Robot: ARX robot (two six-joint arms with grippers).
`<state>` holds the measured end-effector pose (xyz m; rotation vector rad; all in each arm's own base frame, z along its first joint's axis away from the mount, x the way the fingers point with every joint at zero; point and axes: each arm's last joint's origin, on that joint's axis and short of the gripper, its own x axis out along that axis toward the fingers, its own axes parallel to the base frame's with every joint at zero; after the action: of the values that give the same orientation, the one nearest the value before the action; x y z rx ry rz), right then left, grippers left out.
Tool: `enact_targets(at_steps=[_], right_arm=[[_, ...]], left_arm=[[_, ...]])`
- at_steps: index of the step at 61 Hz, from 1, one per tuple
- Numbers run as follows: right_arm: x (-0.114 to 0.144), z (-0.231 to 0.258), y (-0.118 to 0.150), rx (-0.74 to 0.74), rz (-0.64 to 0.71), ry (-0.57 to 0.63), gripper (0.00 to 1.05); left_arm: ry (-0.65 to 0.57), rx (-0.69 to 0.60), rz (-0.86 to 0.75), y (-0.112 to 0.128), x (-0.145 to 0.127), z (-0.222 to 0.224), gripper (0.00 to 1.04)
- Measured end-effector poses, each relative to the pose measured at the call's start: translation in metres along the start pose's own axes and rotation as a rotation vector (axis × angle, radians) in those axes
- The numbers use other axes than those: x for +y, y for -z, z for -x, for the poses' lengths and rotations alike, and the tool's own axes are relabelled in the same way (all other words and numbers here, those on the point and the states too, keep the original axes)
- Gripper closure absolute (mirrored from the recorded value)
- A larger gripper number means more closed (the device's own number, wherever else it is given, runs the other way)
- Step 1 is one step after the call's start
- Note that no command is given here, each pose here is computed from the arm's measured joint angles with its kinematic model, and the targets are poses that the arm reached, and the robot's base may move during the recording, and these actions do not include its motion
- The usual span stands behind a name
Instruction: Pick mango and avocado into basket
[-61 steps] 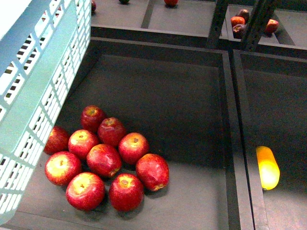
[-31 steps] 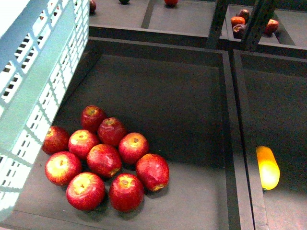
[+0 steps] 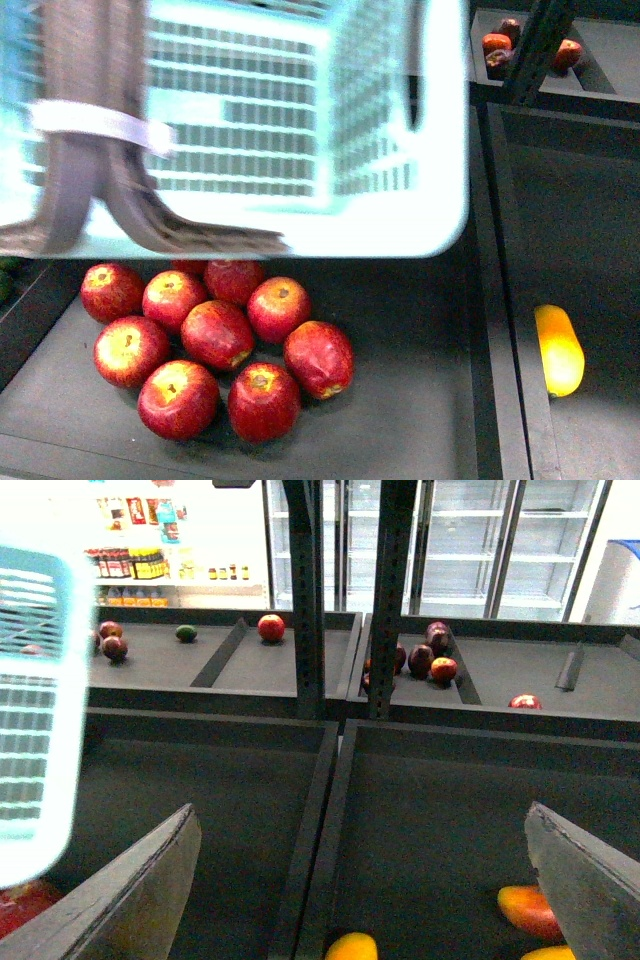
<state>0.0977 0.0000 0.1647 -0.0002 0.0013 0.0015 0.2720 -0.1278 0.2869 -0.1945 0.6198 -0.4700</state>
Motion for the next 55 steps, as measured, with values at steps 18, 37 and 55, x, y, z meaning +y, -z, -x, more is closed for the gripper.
enact_targets(at_steps=[18,37,55], right_arm=[[0.0,0.0,0.0,0.0,0.0,0.0,0.08],[0.0,0.0,0.0,0.0,0.0,0.0,0.08],[0.0,0.0,0.0,0.0,0.0,0.0,0.08]], left_arm=[[0.264,0.13,0.05,0.0,-0.024,-0.054,1.0],[0.222,0.111,0.03,-0.004,-0.025,-0.057,1.0],[0.255,0.123,0.02,-0.002,-0.03,-0.057,1.0]])
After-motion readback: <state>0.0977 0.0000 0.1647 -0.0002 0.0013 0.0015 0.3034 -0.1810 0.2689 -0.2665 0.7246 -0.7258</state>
